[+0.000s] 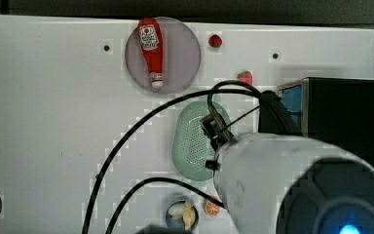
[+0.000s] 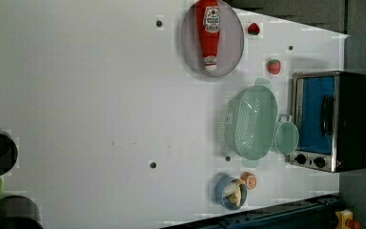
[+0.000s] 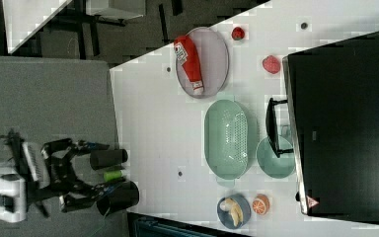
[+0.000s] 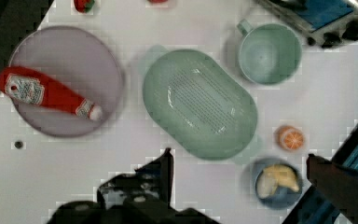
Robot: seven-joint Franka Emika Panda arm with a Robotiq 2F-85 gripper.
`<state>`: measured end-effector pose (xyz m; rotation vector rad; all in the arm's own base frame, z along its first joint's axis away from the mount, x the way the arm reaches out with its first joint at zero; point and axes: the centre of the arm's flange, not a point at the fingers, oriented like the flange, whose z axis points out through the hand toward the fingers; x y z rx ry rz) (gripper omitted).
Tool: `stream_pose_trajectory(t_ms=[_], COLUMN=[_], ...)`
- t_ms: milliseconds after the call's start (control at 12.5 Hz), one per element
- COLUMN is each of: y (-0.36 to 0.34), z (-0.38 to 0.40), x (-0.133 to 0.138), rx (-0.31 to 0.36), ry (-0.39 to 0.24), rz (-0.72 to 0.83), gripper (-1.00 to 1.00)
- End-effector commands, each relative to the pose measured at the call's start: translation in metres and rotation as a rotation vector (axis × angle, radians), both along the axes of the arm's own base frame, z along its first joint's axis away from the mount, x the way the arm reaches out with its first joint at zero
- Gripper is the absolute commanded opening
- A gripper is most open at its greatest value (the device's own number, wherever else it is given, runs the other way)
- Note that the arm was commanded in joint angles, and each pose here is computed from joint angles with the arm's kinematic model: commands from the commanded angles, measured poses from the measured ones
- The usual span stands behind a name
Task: Drag strainer left to right.
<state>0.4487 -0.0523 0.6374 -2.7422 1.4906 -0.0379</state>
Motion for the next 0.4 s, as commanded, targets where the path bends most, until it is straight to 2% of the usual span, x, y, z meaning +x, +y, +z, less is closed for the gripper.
stream_pose_trajectory(t_ms=[80,400], y=[0.021,0.020], z=[-0.045,-0.056], x=[0.013,0.017], rx=[0.005,0.008], ry=[0.126,0.148], rz=[0.122,0.122], gripper=[1.00,1.00])
